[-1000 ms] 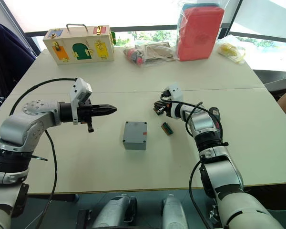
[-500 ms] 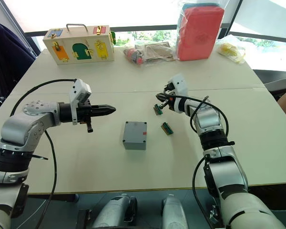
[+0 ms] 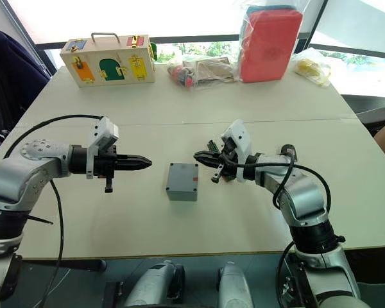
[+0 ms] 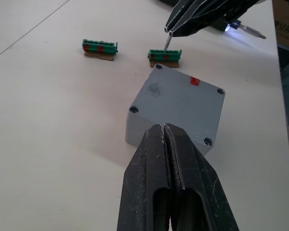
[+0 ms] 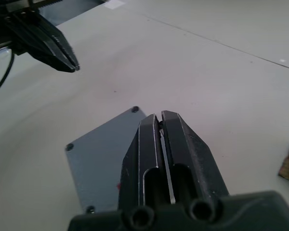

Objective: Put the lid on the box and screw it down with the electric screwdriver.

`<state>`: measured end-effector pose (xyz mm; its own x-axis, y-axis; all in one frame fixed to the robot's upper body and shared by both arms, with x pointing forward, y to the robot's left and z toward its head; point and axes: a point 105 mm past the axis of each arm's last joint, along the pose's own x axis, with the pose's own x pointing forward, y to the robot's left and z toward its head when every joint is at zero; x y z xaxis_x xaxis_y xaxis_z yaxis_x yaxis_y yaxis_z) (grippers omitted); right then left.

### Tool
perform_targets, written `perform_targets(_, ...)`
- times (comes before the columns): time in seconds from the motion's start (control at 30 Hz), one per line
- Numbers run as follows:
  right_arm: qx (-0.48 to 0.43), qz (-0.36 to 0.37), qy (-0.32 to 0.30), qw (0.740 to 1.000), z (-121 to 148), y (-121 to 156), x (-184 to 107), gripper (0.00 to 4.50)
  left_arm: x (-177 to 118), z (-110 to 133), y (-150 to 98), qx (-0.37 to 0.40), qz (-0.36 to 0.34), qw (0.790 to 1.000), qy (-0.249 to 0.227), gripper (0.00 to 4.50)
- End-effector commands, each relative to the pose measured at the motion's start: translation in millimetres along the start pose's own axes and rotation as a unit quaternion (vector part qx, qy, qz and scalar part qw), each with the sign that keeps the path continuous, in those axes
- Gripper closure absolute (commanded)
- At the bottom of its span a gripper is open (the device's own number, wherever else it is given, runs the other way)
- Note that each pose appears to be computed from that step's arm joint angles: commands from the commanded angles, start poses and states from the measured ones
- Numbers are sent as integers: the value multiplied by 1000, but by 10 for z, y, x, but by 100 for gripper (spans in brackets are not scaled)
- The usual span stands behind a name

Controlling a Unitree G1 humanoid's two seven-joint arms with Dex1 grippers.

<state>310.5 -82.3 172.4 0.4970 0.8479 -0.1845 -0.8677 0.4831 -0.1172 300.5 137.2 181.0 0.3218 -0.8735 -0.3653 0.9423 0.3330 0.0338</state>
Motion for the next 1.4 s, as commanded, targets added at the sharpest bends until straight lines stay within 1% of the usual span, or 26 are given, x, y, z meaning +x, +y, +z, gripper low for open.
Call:
perform_targets(0.03,-4,4,-8,1000,15,81,27,447,34,57,-6,11,-6,1000,-9,450)
perform_targets(0.13,2,-5,-1,1000,-52,56,34,447,51,58,-2,11,-7,1000,-11,450)
perform_targets(0.47,4,-21,5,1000,-128,-16,63,447,55,56,-6,12,-7,1000,-10,450)
perform_targets(0.97,12,-20,16,1000,-211,-16,78,447,72,44,-11,12,-5,1000,-10,450)
perform_targets(1.07,12,-20,16,1000,-207,-22,81,381,81,49,-13,12,-6,1000,-11,450)
perform_targets(1.1,11,-20,16,1000,-206,-25,77,341,87,51,-14,13,-6,1000,-11,450)
perform_targets(1.17,5,-28,17,999,-189,-60,59,242,96,58,-7,13,-7,1000,-13,450)
perform_targets(1.23,3,-34,16,999,-176,-87,39,186,107,66,-5,13,-7,1000,-15,450)
perform_targets(1.27,6,-35,17,999,-170,-92,21,133,117,71,-3,14,-8,1000,-17,450)
perform_targets(1.3,7,-37,19,999,-169,-97,-4,107,132,77,-6,15,-9,1000,-19,450)
perform_targets(1.33,12,-43,16,999,-141,-111,-46,68,149,92,-17,17,-13,999,-23,450)
perform_targets(1.4,39,-73,-5,997,-17,-193,-159,68,195,156,-54,22,-26,999,-36,450)
